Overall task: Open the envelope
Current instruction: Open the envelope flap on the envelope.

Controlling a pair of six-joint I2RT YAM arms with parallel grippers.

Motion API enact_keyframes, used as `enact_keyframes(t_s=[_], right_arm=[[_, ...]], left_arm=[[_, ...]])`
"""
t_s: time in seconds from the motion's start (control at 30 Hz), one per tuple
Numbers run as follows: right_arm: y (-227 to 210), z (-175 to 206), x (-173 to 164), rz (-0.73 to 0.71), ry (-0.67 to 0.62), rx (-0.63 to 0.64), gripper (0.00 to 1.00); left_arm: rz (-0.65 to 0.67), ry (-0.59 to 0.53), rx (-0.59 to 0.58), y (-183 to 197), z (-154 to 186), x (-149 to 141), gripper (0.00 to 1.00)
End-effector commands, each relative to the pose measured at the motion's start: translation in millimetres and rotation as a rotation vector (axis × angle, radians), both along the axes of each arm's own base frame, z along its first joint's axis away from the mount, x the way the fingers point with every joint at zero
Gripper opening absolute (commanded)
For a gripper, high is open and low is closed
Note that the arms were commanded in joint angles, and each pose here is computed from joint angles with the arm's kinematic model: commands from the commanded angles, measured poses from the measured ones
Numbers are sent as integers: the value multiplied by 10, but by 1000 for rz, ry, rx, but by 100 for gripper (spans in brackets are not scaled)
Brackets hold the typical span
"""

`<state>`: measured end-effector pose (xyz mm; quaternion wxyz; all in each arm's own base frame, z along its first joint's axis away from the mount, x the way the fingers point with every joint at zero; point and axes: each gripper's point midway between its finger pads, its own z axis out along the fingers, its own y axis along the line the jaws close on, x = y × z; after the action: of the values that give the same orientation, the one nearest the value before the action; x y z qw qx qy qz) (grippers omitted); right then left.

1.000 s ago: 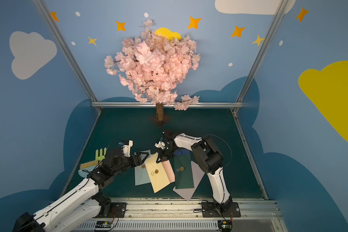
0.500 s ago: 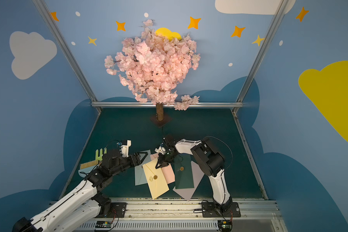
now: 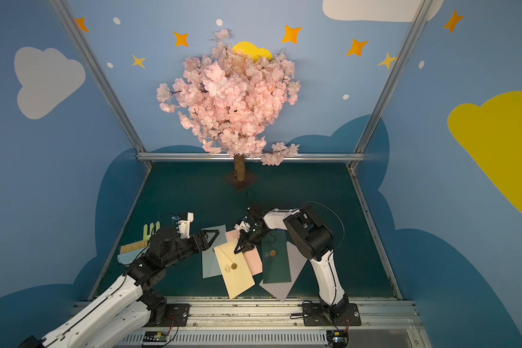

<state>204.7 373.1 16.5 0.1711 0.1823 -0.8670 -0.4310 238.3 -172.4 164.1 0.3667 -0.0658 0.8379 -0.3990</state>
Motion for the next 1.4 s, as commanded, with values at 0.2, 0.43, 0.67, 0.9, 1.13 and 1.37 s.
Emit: enact_keyframes(t_s=[0.2,0.43,0.67,0.9,1.13,1.37], right_arm=[[57,366,43,9,-132,36,0],[108,892,132,1,-198,115,0],[-160,690,165,-30,-160,40,0],[-268,357,-11,-25,-108,-11,0],[-425,-68,-108,-20,-40,-129,0],[-595,-461,-189,-16,28,-227,0]], left_arm=[[-4,16,6,17,-51,-31,80],[-12,0,0,14,8,-40,81],[-12,3,2,15,-3,-42,81],[-7,12,7,22,-35,-32,81],[1,14,13,42,-42,-33,81],[6,14,13,58,-32,-34,81]])
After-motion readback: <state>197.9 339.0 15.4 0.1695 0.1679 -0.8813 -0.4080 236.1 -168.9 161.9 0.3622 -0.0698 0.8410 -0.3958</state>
